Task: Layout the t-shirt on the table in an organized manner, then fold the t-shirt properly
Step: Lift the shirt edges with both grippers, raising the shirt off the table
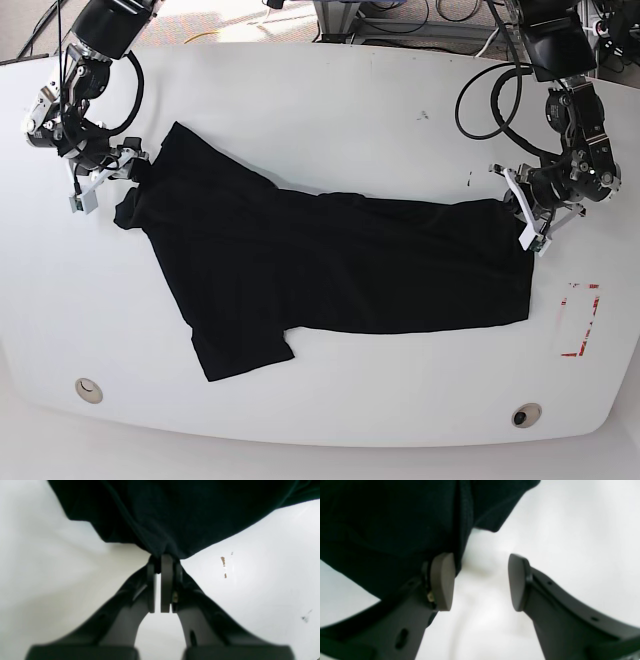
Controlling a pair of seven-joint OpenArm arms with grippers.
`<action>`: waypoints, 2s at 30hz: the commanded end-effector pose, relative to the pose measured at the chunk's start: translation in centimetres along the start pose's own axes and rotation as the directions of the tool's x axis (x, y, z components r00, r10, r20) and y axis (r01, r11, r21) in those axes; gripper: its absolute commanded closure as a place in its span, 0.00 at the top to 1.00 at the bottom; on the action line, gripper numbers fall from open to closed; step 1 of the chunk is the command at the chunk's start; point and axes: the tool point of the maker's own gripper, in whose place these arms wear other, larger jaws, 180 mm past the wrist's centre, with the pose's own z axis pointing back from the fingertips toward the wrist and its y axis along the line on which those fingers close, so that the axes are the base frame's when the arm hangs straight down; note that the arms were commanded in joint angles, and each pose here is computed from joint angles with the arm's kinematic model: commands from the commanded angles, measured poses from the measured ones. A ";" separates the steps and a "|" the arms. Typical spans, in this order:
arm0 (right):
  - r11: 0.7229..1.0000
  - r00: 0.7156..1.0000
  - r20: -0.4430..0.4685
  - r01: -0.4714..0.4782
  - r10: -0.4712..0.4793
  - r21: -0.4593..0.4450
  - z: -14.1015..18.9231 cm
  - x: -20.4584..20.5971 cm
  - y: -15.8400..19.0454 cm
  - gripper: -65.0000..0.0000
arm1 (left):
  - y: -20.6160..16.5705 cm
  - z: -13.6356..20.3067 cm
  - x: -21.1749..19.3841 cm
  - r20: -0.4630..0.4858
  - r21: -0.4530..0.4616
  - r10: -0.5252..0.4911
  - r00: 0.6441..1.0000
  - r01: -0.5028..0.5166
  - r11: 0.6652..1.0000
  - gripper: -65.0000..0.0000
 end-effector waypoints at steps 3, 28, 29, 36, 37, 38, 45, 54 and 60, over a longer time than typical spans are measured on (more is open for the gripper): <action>0.999 0.999 0.042 -0.032 0.032 0.003 0.7 1.2 0.2 0.64 | 0.8 0.8 1.6 0.049 0.020 -0.016 0.999 0.015 1.000 0.00; 0.996 0.999 0.014 -0.040 0.039 0.082 -0.9 -1.4 4.1 0.73 | 0.8 0.8 1.5 0.047 0.020 -0.014 0.999 0.013 1.000 0.00; 0.996 0.999 0.014 -0.039 0.038 0.084 -1.0 -1.5 4.1 0.72 | 0.8 0.8 1.5 0.047 0.020 -0.014 0.999 0.013 1.000 0.00; 0.995 0.999 0.014 -0.042 0.041 0.087 -1.0 -1.5 4.2 0.67 | 0.7 0.7 1.1 0.040 0.017 -0.012 0.999 0.012 1.000 0.00; 0.995 0.999 0.014 -0.042 0.041 0.087 -1.0 -1.5 4.2 0.60 | 0.6 0.7 1.0 0.037 0.016 -0.012 0.999 0.011 1.000 0.00; 0.995 0.999 0.014 -0.042 0.041 0.087 -1.0 -1.5 4.2 0.51 | 0.6 0.7 1.0 0.037 0.016 -0.012 0.999 0.011 1.000 0.00; 0.996 0.999 0.008 -0.049 0.049 0.080 -0.8 -1.6 4.0 0.00 | 0.7 1.0 1.3 0.046 0.024 -0.021 0.999 0.020 1.000 0.00; 0.988 0.988 0.031 -0.155 0.154 0.013 2.3 -0.7 4.5 0.02 | 0.2 3.0 2.7 0.096 0.071 -0.091 0.991 0.084 0.994 0.00; 0.969 0.968 0.041 -0.245 0.246 -0.032 4.9 0.2 6.0 0.02 | 0.1 4.6 3.0 0.072 0.110 -0.138 0.988 0.130 0.985 0.00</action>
